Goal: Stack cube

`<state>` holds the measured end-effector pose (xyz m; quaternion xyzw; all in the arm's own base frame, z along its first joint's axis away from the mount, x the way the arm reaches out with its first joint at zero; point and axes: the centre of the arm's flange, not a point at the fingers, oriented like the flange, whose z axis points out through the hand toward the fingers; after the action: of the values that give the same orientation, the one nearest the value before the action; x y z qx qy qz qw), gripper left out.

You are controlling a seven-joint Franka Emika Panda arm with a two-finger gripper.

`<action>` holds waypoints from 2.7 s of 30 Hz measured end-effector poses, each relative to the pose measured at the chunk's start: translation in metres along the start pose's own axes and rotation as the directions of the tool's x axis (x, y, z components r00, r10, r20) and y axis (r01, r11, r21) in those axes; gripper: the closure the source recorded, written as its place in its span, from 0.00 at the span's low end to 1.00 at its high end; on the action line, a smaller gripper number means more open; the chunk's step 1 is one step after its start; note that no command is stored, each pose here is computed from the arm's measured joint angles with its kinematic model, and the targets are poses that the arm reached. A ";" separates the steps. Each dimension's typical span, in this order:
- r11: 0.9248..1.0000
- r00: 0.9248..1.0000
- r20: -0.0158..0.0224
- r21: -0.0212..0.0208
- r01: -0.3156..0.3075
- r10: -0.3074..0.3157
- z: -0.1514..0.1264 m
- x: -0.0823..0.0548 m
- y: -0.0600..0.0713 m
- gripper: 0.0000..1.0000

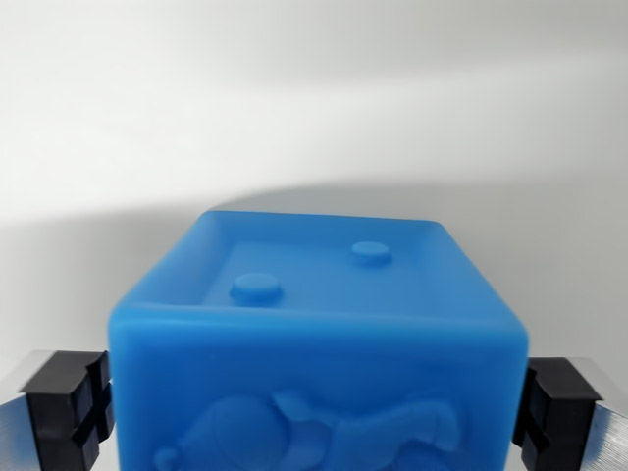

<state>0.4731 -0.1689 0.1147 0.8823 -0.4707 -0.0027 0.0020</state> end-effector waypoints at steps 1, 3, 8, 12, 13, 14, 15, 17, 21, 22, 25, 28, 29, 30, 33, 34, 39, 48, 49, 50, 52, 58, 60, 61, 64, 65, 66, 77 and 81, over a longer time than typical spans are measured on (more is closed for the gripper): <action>1.000 1.000 0.000 0.000 0.000 0.000 0.000 0.000 0.000 1.00; 1.000 1.000 0.000 0.000 0.000 0.000 0.000 0.000 0.000 1.00; 1.000 1.000 0.000 0.000 0.000 0.000 0.000 0.000 0.000 1.00; 1.000 1.000 0.000 0.000 0.000 0.000 0.000 0.000 0.000 1.00; 1.000 1.000 0.000 0.000 0.000 0.000 0.000 0.000 0.000 1.00; 1.000 1.000 -0.001 0.000 0.000 0.000 0.000 0.000 0.000 1.00; 1.000 1.000 -0.001 0.001 0.000 0.000 0.000 0.000 0.000 1.00; 1.000 1.000 -0.001 0.001 0.000 0.000 0.000 0.000 0.000 1.00; 1.000 1.000 -0.001 0.001 0.000 0.000 0.000 0.000 0.000 1.00; 1.000 1.000 -0.001 0.001 0.000 0.000 0.000 0.000 0.000 1.00; 1.000 1.000 -0.001 0.001 0.000 0.000 0.000 0.000 0.000 1.00; 1.000 1.000 -0.001 0.001 0.000 0.000 0.000 0.000 0.000 1.00; 1.000 1.000 -0.001 0.001 0.000 0.000 0.000 0.000 0.000 1.00; 1.000 1.000 -0.001 0.001 0.000 0.000 0.000 0.000 0.000 1.00; 1.000 1.000 -0.001 0.001 0.000 0.000 0.000 0.000 0.000 1.00; 1.000 1.000 -0.001 0.001 0.000 0.000 -0.001 0.000 0.000 1.00; 1.000 1.000 -0.001 0.002 0.000 0.000 -0.004 0.000 0.000 1.00; 1.000 1.000 -0.002 0.006 -0.002 0.002 -0.019 0.001 -0.001 1.00; 1.000 1.000 -0.002 0.005 -0.002 0.002 -0.021 0.001 0.000 1.00; 1.000 1.000 -0.002 0.005 -0.002 0.002 -0.023 0.001 0.000 1.00; 1.000 1.000 -0.002 0.006 -0.002 0.002 -0.028 0.001 -0.001 1.00; 1.000 1.000 -0.003 0.007 -0.001 0.001 -0.043 0.001 -0.001 1.00; 1.000 1.000 -0.003 0.008 -0.001 0.001 -0.050 0.001 -0.001 1.00; 1.000 1.000 -0.003 0.008 -0.001 0.001 -0.051 0.001 -0.001 1.00; 1.000 1.000 -0.004 0.009 -0.001 0.001 -0.061 0.001 -0.001 1.00; 1.000 1.000 -0.004 0.010 -0.001 0.001 -0.064 0.001 0.000 1.00; 1.000 1.000 -0.004 0.010 -0.001 0.001 -0.067 0.001 0.000 1.00; 1.000 1.000 -0.003 0.010 -0.025 0.025 -0.085 -0.007 -0.006 1.00; 0.999 0.999 -0.002 0.009 -0.039 0.040 -0.087 -0.012 -0.010 1.00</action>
<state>0.4751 -0.1529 0.2012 0.8728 -0.4881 0.0002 -0.0014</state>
